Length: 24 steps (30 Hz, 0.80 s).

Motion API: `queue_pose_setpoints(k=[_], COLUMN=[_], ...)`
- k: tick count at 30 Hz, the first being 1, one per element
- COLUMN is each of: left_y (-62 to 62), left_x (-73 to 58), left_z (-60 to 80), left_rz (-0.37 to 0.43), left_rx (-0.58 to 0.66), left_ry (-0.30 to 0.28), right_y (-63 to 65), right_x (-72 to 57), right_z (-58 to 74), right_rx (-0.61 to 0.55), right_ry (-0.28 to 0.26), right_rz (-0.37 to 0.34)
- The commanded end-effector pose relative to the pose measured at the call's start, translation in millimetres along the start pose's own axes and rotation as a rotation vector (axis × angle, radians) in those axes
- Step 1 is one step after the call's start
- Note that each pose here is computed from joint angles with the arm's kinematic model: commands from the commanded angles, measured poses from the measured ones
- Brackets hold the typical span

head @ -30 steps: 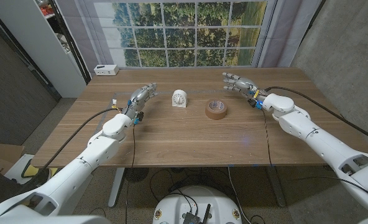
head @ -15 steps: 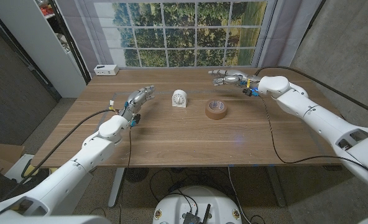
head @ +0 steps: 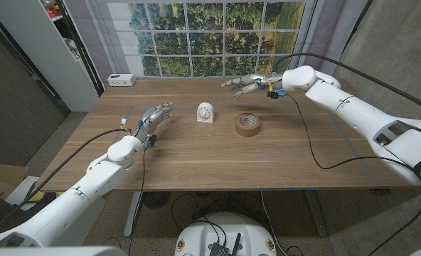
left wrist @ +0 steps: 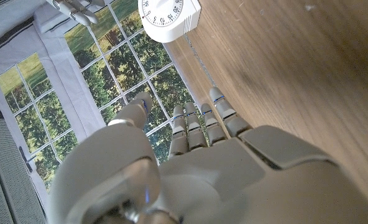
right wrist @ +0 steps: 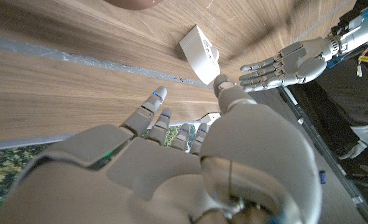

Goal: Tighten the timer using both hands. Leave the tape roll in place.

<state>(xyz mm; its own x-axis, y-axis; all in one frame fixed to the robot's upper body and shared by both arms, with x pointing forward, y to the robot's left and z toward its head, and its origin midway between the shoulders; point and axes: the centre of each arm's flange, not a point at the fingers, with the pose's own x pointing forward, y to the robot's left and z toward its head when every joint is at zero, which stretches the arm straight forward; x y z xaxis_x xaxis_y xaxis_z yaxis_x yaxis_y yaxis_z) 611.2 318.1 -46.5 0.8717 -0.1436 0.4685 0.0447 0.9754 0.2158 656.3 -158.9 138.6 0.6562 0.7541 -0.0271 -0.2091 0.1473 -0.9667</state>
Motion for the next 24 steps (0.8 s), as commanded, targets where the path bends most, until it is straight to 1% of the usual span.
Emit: queue_pose_setpoints(k=[1,6,14,20,24], left_y=[1.0,1.2,1.9,-0.7,-1.6], left_x=[-10.3,-13.8,-16.7,-16.5,-16.8], left_z=[-4.7,-4.3,-1.0,-0.1,2.7], left_rz=[-0.001,0.002,0.01,0.017,0.024], left_rx=[0.046,0.065,0.078,0.084,0.1], left_ry=[0.016,0.02,0.019,0.02,0.017], right_y=[-5.1,-1.5,0.7,5.3,7.5], right_x=[34.9,50.6,70.2,84.5,93.8], right_z=[47.9,57.1,66.9,71.1,71.4], right_rx=[-0.302,-0.38,-0.509,-0.569,-0.6], right_ry=[0.02,0.014,0.028,0.023,0.021], right_rz=[0.122,0.166,0.2,0.215,0.229])
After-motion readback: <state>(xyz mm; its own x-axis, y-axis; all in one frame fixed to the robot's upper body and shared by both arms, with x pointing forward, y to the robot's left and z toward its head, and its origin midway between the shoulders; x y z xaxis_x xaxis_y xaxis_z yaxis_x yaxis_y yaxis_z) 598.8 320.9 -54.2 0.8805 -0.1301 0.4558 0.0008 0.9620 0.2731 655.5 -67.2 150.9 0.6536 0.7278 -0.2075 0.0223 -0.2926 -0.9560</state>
